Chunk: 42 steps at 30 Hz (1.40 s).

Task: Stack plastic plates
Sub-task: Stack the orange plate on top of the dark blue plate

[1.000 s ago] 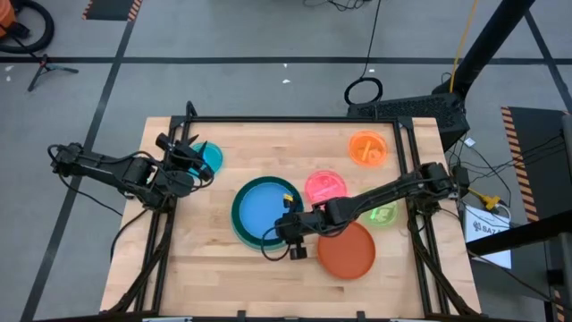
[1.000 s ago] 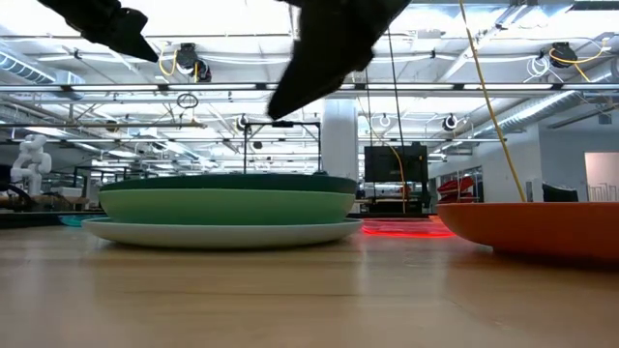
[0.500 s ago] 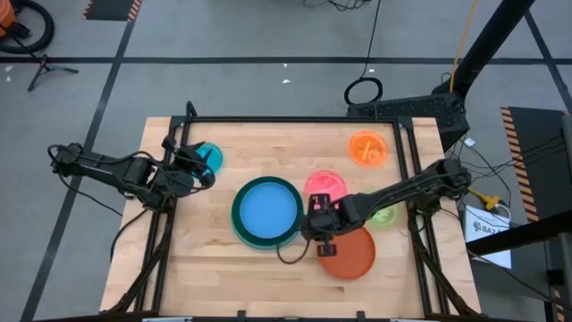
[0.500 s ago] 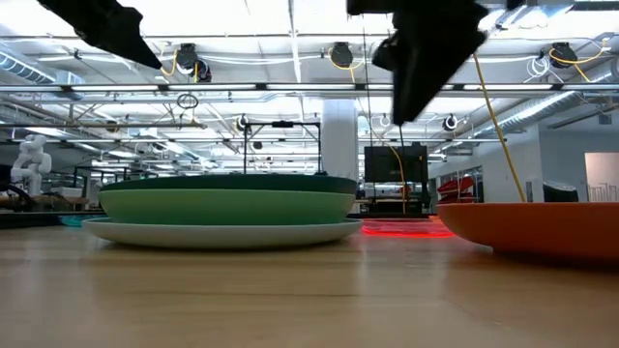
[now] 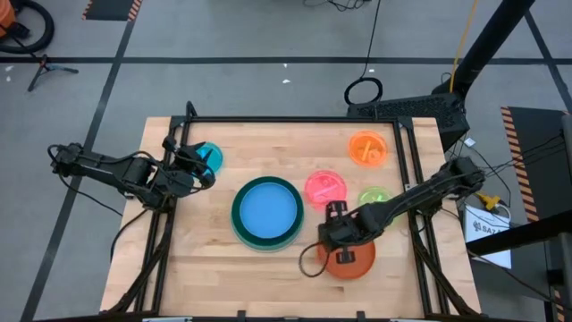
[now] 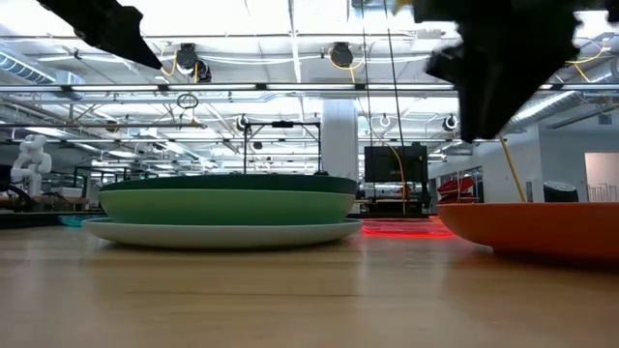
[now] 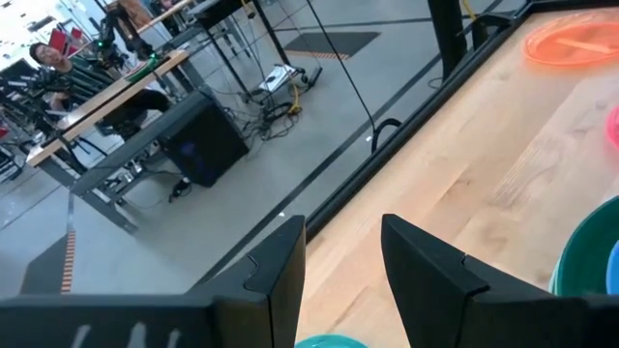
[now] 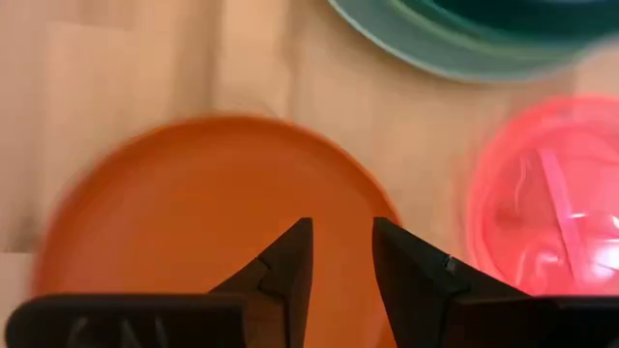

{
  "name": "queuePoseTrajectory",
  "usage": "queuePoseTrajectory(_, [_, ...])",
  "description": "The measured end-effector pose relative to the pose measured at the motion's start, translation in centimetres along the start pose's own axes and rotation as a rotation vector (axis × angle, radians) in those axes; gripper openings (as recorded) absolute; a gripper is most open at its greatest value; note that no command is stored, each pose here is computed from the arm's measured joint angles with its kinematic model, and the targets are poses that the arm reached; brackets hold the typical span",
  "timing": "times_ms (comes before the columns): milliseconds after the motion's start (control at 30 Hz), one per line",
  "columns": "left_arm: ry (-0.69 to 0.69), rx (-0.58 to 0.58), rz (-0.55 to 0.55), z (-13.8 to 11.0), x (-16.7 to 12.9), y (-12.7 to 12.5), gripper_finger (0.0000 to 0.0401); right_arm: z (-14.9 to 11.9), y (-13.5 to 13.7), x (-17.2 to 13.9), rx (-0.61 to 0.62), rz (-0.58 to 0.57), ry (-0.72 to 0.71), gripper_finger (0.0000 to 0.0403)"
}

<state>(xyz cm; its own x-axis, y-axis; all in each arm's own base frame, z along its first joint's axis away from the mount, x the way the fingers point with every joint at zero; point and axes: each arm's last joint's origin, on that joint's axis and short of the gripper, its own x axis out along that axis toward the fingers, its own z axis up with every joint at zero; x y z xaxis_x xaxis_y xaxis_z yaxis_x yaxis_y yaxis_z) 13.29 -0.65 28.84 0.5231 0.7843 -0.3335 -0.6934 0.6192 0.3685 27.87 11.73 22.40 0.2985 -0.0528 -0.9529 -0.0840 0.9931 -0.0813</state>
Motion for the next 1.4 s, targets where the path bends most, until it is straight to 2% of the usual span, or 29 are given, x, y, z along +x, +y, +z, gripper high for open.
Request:
queuePoseTrajectory(100, [0.0,-0.006,0.0,0.0,0.0,0.0,0.0145,-3.1,-1.0,0.3,0.079,-0.027,-0.032,0.0105])
queuePoseTrajectory(233, [0.0,-0.009,0.0,0.0,0.0,0.0,0.0145,-7.1,-2.2,1.1,0.256,-0.044,-0.061,0.0105])
queuePoseTrajectory(333, [0.0,-0.009,0.001,0.0,0.0,0.0,0.0145,-8.8,-2.7,1.3,0.349,-0.022,-0.103,0.0107])
queuePoseTrajectory(433, [0.0,-0.011,0.001,0.0,0.0,0.0,0.0145,-9.9,-3.0,1.7,0.389,-0.03,-0.092,0.0116])
queuePoseTrajectory(767, [-0.001,-0.022,0.005,0.0,0.0,0.0,0.0145,-10.5,-2.9,4.1,0.386,-0.094,-0.098,0.0159])
queuePoseTrajectory(1200, [-0.002,0.001,0.007,0.0,0.0,0.0,0.0145,-10.1,-3.3,4.6,0.415,-0.112,-0.127,0.0159])
queuePoseTrajectory(1400, [-0.002,0.004,0.007,0.0,0.0,0.0,0.0145,-10.0,-3.0,6.1,0.42,-0.088,-0.149,0.0159])
